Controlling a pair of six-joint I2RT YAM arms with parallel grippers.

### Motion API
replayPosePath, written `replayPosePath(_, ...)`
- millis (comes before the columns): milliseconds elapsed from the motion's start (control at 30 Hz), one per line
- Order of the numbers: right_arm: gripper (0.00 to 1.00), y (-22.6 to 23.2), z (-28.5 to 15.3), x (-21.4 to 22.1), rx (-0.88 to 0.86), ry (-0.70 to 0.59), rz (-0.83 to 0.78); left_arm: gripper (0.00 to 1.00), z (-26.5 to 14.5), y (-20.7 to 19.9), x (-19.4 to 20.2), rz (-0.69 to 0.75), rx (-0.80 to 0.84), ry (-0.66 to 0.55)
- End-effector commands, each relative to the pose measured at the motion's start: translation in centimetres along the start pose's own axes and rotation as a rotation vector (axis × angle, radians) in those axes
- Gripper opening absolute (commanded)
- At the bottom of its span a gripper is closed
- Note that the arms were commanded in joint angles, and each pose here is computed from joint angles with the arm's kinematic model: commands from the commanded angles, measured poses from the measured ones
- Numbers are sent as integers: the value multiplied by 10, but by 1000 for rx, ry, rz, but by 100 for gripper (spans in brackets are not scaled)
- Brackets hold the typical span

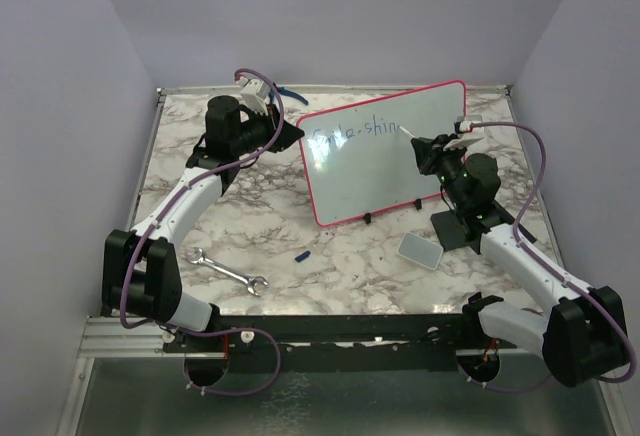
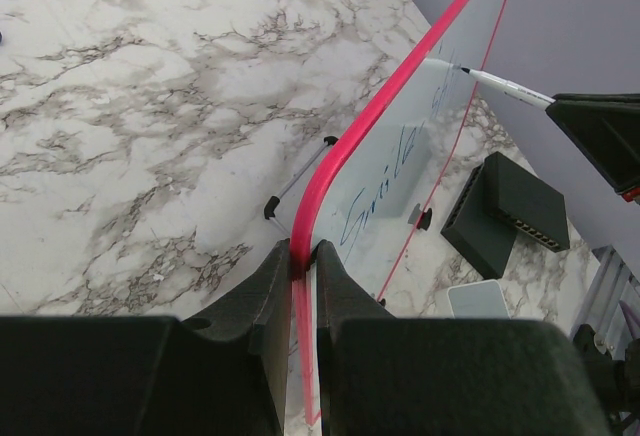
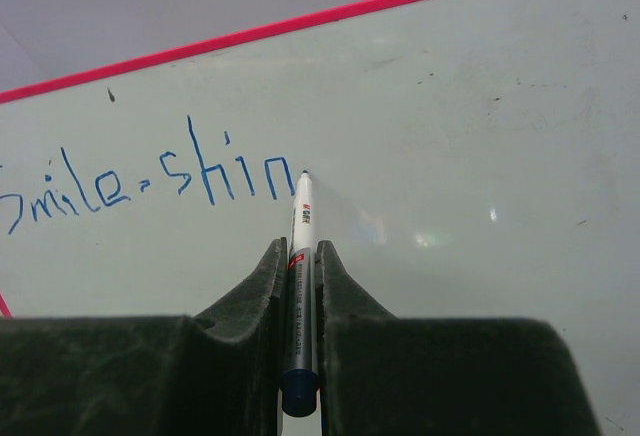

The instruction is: Write a sentence on the whiteboard

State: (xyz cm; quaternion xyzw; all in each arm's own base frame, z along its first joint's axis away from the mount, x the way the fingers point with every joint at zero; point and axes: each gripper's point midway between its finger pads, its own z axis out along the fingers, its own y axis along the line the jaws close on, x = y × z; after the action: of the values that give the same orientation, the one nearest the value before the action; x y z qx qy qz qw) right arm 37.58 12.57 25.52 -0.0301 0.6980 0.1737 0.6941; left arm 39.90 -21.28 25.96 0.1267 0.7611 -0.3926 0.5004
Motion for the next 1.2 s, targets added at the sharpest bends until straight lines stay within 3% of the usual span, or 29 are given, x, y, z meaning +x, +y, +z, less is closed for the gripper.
replayPosePath(0,1,-6,3,-9,31,-34,-4,2,-7,2,-8,37,-24,-28)
replayPosePath(1167,1,-5,10,-13,27,-47,-23,2,-7,2,-7,33,-20,-25)
